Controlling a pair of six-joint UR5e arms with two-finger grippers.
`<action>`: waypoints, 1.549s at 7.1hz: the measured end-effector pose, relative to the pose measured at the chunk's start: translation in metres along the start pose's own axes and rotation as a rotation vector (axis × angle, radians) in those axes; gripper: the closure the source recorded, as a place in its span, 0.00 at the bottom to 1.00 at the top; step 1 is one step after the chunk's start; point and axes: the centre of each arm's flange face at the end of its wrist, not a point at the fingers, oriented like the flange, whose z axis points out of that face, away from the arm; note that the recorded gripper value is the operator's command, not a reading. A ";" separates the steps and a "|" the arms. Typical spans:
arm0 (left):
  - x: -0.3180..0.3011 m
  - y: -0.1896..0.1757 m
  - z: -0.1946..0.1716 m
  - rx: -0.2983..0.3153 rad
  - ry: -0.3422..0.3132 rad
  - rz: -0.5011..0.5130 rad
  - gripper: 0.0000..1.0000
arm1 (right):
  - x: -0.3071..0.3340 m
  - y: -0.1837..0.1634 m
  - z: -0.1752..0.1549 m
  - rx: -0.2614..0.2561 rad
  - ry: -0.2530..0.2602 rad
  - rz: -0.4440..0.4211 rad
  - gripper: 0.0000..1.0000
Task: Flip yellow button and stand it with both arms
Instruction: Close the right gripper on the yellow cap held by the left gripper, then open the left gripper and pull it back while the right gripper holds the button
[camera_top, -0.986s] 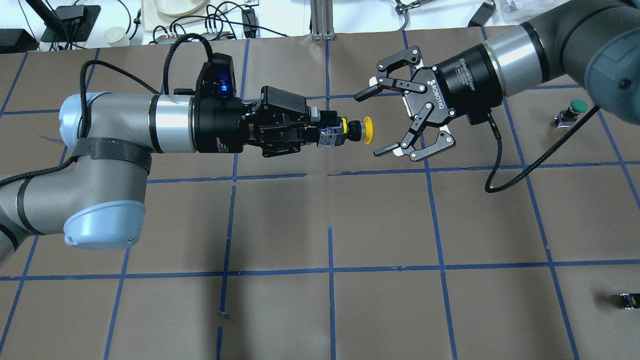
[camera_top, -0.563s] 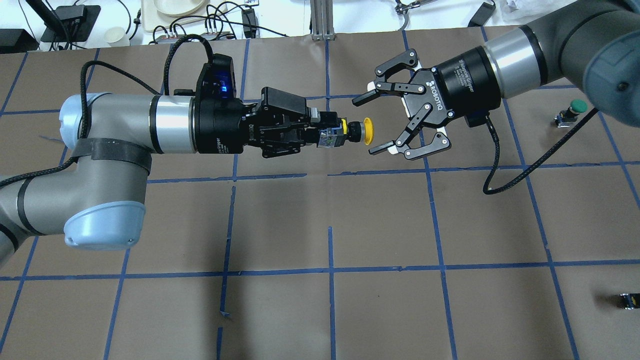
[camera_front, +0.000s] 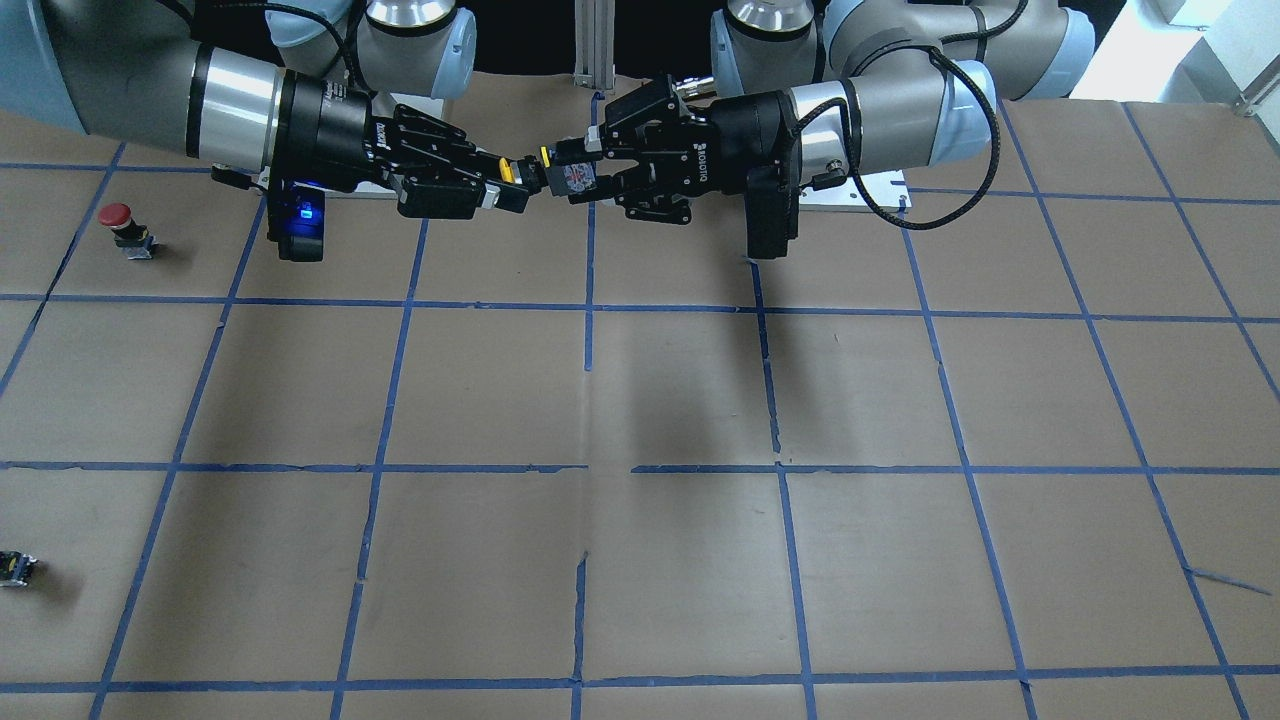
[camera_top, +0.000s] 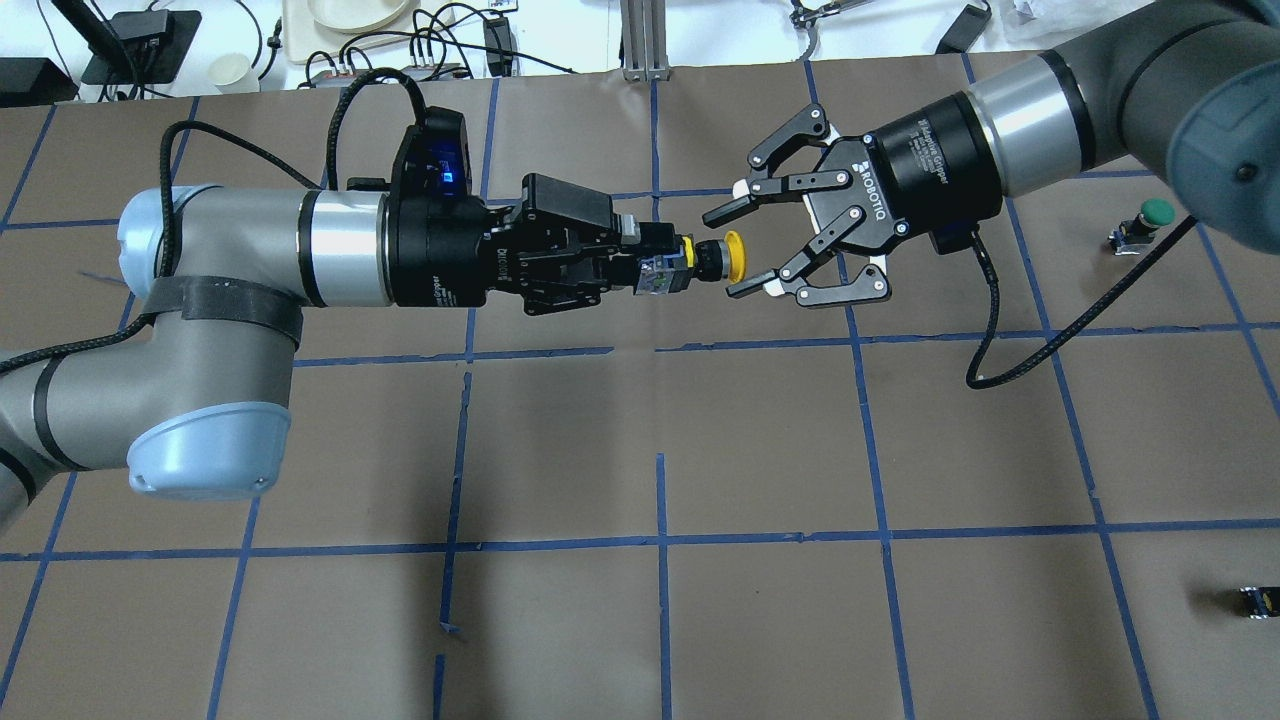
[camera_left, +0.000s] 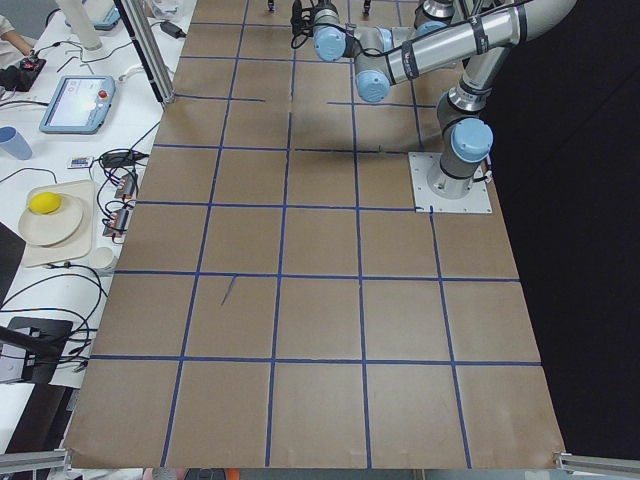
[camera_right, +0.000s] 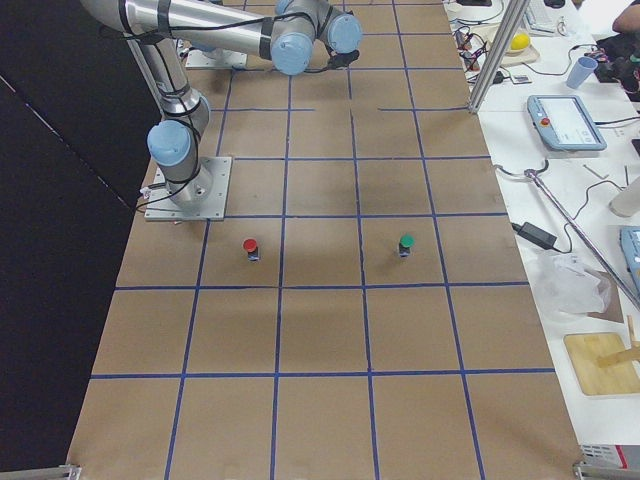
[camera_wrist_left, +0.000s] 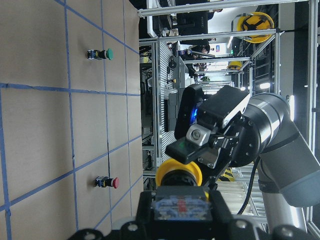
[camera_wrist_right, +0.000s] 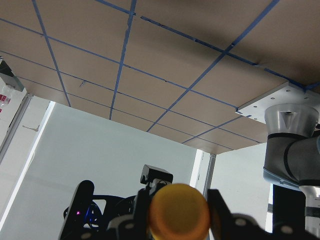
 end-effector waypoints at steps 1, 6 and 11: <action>0.000 0.000 0.000 0.000 -0.002 -0.007 0.01 | 0.000 0.000 0.000 0.000 0.000 0.001 0.81; 0.003 -0.002 -0.001 0.004 -0.009 -0.087 0.00 | -0.002 -0.006 -0.010 0.019 -0.007 -0.002 0.90; 0.011 -0.028 -0.020 0.094 -0.418 -0.007 0.00 | 0.006 -0.063 -0.094 0.410 0.109 -0.123 0.99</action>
